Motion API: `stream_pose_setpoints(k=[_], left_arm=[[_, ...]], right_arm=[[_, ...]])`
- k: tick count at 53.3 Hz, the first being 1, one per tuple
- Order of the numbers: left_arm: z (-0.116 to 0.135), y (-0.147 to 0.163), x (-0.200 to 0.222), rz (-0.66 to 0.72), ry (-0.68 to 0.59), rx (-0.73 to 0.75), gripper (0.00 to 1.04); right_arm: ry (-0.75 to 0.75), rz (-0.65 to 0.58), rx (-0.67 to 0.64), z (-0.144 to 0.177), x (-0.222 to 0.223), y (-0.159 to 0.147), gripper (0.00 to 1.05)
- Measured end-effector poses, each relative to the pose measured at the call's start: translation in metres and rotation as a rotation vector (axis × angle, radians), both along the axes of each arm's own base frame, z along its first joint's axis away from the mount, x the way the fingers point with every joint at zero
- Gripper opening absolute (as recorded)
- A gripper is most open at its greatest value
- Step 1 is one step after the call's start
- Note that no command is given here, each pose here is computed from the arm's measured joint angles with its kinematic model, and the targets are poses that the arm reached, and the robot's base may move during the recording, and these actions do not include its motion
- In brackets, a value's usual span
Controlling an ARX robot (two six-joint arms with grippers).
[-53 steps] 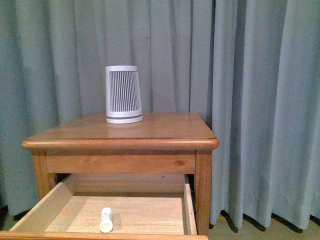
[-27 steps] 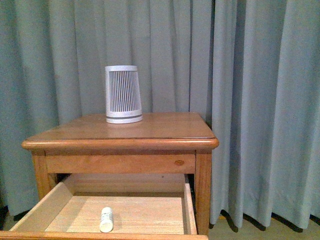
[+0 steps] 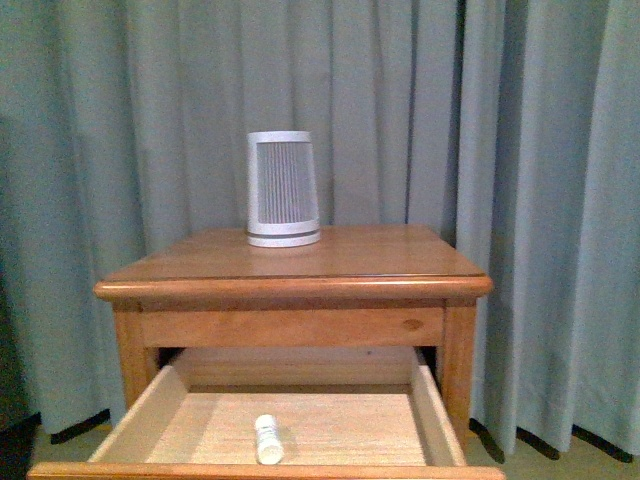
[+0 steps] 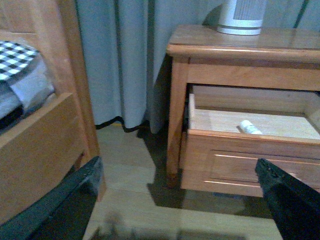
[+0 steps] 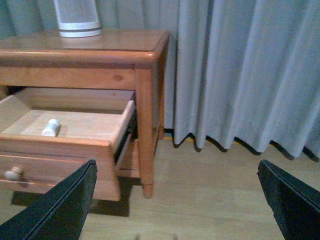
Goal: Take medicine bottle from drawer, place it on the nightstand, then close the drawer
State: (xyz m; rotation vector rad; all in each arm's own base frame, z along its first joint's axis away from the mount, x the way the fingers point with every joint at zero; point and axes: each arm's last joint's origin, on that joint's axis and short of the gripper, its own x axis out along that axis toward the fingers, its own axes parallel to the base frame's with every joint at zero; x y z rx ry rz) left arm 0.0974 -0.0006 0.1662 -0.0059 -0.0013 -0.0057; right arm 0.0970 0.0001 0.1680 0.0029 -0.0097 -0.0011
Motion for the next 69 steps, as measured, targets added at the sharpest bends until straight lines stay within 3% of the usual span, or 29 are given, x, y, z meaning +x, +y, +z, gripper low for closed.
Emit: stream_pose_setpoints(k=[15,20,24,33,44,56,69], left_arm=[[0.000,0.000,0.000,0.006,-0.002,0.001,0.98],[0.000,0.000,0.000,0.007,-0.002,0.001,0.98],[0.000,0.000,0.000,0.003,-0.002,0.001,0.98],[0.000,0.000,0.000,0.003,-0.002,0.002,0.98],[0.000,0.000,0.000,0.003,-0.002,0.002,0.98],[0.000,0.000,0.000,0.003,-0.002,0.002,0.98],[0.000,0.000,0.000,0.003,-0.002,0.002,0.98]], right_arm=[[0.000,0.008,0.000,0.000,0.000,0.000,0.98],[0.085,-0.175,-0.004,-0.001,0.006,-0.001,0.98],[0.121,-0.237,0.018,0.010,0.022,-0.003,0.98],[0.231,-0.164,0.061,0.052,0.088,0.006,0.98],[0.488,-0.086,0.041,0.056,0.193,0.034,0.98],[0.597,-0.046,0.047,0.041,0.275,0.065,0.98],[0.692,-0.022,0.043,-0.004,0.339,0.107,0.98]])
